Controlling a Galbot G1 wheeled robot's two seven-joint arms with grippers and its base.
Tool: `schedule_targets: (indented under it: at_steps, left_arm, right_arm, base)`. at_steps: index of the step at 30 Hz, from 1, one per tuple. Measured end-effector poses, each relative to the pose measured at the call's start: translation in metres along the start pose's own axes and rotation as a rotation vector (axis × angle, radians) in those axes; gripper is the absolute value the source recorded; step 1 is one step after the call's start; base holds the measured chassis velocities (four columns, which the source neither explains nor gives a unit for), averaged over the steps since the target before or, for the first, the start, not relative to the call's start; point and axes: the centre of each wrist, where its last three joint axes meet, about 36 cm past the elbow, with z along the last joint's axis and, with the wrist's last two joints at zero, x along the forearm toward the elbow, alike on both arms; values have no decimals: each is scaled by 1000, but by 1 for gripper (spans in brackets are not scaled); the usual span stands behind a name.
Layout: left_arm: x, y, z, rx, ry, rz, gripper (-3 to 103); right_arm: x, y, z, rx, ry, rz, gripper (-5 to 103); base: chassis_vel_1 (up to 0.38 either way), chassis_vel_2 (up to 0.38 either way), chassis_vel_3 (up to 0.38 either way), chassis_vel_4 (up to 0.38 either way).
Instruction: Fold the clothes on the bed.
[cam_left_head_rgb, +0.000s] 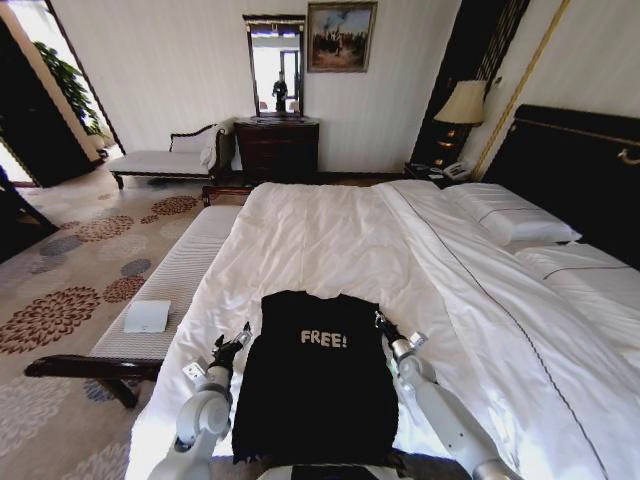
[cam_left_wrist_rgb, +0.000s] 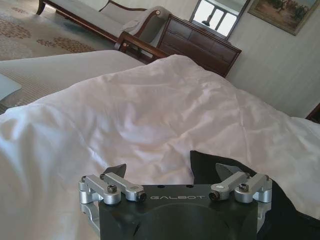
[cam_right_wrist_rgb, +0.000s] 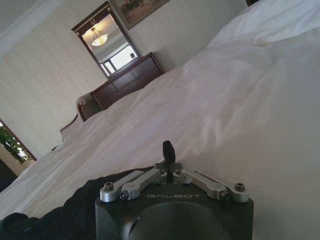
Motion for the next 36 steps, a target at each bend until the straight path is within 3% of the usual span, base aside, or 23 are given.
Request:
schedule_targets:
  at_steps: [5,10,19,28,31,34,35,36]
  left_arm:
    - [-34,-3,-10,28,-9,19,100]
    - [-110,-25,-34,103,22,49,100]
    - [-191,-50,-16,123,113,27,100]
    - [-211,-55,3,142,164,29,103]
    - [-213,-57,2,147,166,36,89]
    - [-215,-58,1,148,167,38,84]
    - [-217,-58,1,148,170,42,73]
    - [-218,-58,2,149,172,43,73]
  right_arm:
    - [-2,10,-8,9,-35,18,0]
    - [2,16,-21,45,-66,54,0]
    - [16,2,-24,108,-59,71,0]
    - [19,-7,-25,128,-56,82,0]
    - [15,-5,-21,126,-52,83,0]
    - [13,-3,-18,123,-49,81,0]
    - [10,1,-15,120,-48,77,0]
    - [10,2,-15,119,-47,76,0]
  base:
    - [0,0,0,0]
    - [0,0,0,0]
    - [0,0,0,0]
    - [0,0,0,0]
    - [0,0,0,0]
    - [0,0,0,0]
    - [0,0,0,0]
    - [0,0,0,0]
